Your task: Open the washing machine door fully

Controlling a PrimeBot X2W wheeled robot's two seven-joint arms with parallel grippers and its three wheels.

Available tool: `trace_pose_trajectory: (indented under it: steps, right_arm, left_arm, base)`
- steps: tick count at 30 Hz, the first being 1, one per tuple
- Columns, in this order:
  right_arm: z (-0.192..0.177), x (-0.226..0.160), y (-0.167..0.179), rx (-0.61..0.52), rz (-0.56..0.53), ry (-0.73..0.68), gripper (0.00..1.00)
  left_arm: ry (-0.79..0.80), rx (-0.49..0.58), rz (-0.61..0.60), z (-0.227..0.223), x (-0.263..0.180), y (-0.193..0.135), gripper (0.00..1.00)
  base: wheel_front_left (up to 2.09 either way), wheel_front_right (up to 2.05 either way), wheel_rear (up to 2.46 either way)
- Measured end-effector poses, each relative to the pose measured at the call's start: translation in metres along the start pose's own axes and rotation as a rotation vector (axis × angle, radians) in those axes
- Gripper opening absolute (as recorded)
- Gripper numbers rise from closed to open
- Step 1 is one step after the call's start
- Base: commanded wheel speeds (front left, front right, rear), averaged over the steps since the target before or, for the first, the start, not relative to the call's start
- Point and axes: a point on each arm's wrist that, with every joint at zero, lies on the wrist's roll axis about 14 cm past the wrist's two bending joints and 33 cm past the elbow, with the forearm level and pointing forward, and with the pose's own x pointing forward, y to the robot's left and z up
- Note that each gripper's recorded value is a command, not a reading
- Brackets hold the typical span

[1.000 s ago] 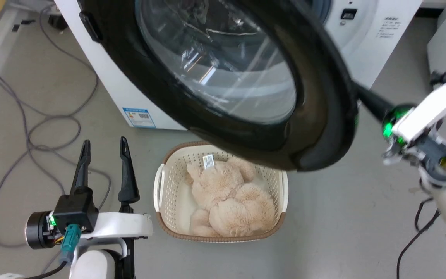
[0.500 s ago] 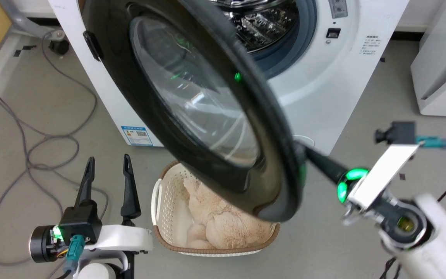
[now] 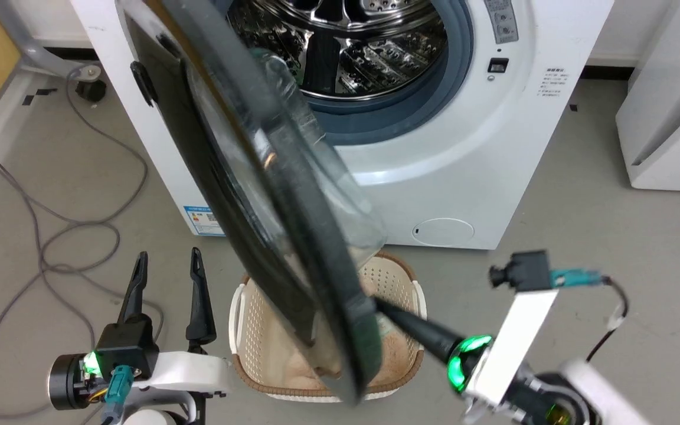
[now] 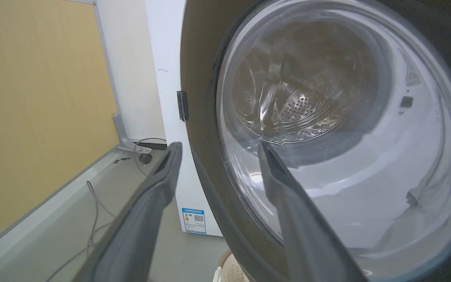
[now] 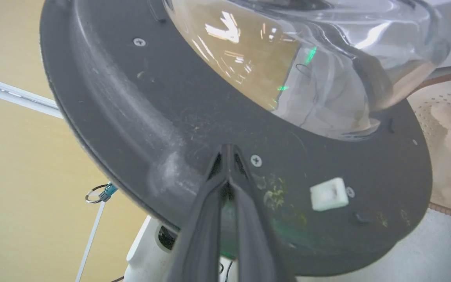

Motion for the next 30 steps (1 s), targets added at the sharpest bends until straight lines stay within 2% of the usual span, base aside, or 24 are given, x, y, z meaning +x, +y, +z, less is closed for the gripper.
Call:
trace_pose_trajectory:
  steps: [8, 13, 18, 21, 25, 28, 29, 30]
  right_arm:
    - [-0.040, -0.001, 0.016, 0.034, 0.038, 0.047, 0.00]
    - [-0.017, -0.009, 0.016, -0.021, 0.021, -0.095, 0.00]
    - [0.043, -0.036, 0.013, -0.177, -0.029, -0.419, 0.00]
    - [0.068, -0.058, 0.008, -0.279, -0.072, -0.565, 0.00]
    - [0.096, -0.093, -0.007, -0.426, -0.177, -0.685, 0.00]
    - [0.128, -0.126, -0.002, -0.548, -0.249, -0.838, 0.00]
    - [0.131, -0.133, -0.001, -0.612, -0.276, -0.854, 0.00]
    - [0.133, -0.152, -0.002, -0.688, -0.352, -0.920, 0.00]
  left_arm:
    - [0.003, -0.003, -0.007, 0.000, -0.006, -0.002, 1.00]
    - [-0.004, -0.007, -0.015, 0.003, -0.008, -0.004, 1.00]
    - [-0.002, -0.008, -0.017, 0.004, -0.014, -0.004, 1.00]
    - [-0.002, -0.009, -0.022, 0.004, -0.017, -0.006, 1.00]
    - [-0.009, -0.012, -0.030, 0.006, -0.017, -0.008, 1.00]
    - [-0.005, -0.012, -0.031, 0.005, -0.018, -0.009, 1.00]
    - [-0.005, -0.012, -0.032, 0.005, -0.018, -0.009, 1.00]
    - [-0.007, -0.012, -0.030, 0.006, -0.017, -0.009, 1.00]
  base:
    - [0.00, 0.00, 0.00]
    - [0.00, 0.00, 0.00]
    - [0.00, 0.00, 0.00]
    - [0.00, 0.00, 0.00]
    - [0.00, 0.00, 0.00]
    - [0.00, 0.00, 0.00]
    - [0.00, 0.00, 0.00]
    - [0.00, 0.00, 0.00]
